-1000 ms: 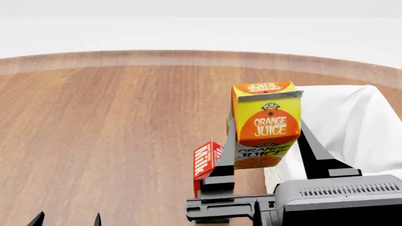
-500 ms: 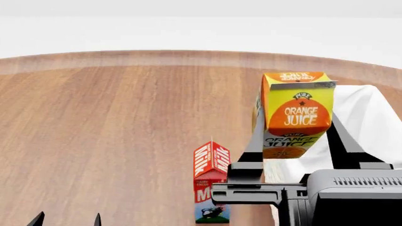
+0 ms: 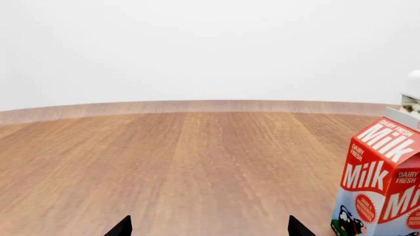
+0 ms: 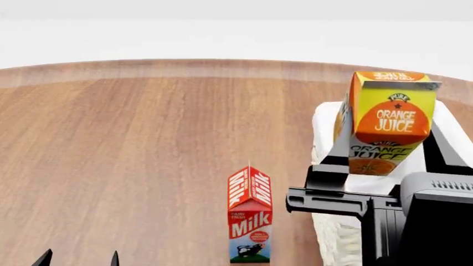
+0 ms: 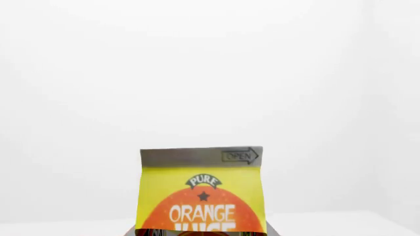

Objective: Pick up the orange juice, and put it in the basket.

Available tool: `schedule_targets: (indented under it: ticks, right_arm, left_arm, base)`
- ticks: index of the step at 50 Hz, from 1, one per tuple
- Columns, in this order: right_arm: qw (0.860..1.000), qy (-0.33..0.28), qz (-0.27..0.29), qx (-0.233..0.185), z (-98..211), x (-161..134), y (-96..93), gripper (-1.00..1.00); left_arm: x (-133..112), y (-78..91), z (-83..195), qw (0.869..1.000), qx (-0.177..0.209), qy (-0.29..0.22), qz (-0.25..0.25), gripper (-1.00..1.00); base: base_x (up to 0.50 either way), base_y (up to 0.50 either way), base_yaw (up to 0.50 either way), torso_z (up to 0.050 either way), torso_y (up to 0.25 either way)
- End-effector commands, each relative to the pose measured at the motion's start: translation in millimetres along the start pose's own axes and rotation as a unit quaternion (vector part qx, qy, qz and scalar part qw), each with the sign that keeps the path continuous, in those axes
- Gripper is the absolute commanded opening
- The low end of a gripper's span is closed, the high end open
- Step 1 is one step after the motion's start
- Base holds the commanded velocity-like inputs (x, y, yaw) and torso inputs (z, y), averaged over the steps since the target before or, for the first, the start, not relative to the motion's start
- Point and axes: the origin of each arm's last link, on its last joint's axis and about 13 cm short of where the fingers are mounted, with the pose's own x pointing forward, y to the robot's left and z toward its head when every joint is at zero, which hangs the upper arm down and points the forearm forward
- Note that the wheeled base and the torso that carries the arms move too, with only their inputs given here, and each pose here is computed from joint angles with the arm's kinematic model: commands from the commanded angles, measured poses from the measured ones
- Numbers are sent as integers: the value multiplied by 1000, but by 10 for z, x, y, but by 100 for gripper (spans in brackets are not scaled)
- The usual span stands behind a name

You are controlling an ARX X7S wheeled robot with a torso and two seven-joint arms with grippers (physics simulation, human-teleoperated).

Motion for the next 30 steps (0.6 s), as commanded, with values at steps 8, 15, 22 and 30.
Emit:
schedule_targets:
  ticks: [8,15,22,30]
  right_arm:
    - [999,-3,-29,-26,-60,182,-96,-100]
    - [999,8,-39,-32,-150,266,-112,-100]
    - [998,21,-49,-41,-243,379,-111,-100]
    - [997,29,-55,-47,-281,472,-113,-100]
  left_arm:
    - [0,0,0,1000,0,0,0,100]
    - [0,0,0,1000,0,0,0,100]
    - [0,0,0,1000,0,0,0,100]
    - [0,0,0,1000,0,0,0,100]
  base:
    - [0,0,0,0,1]
    - [0,0,0,0,0]
    - [0,0,0,0,1]
    - [0,0,0,1,0]
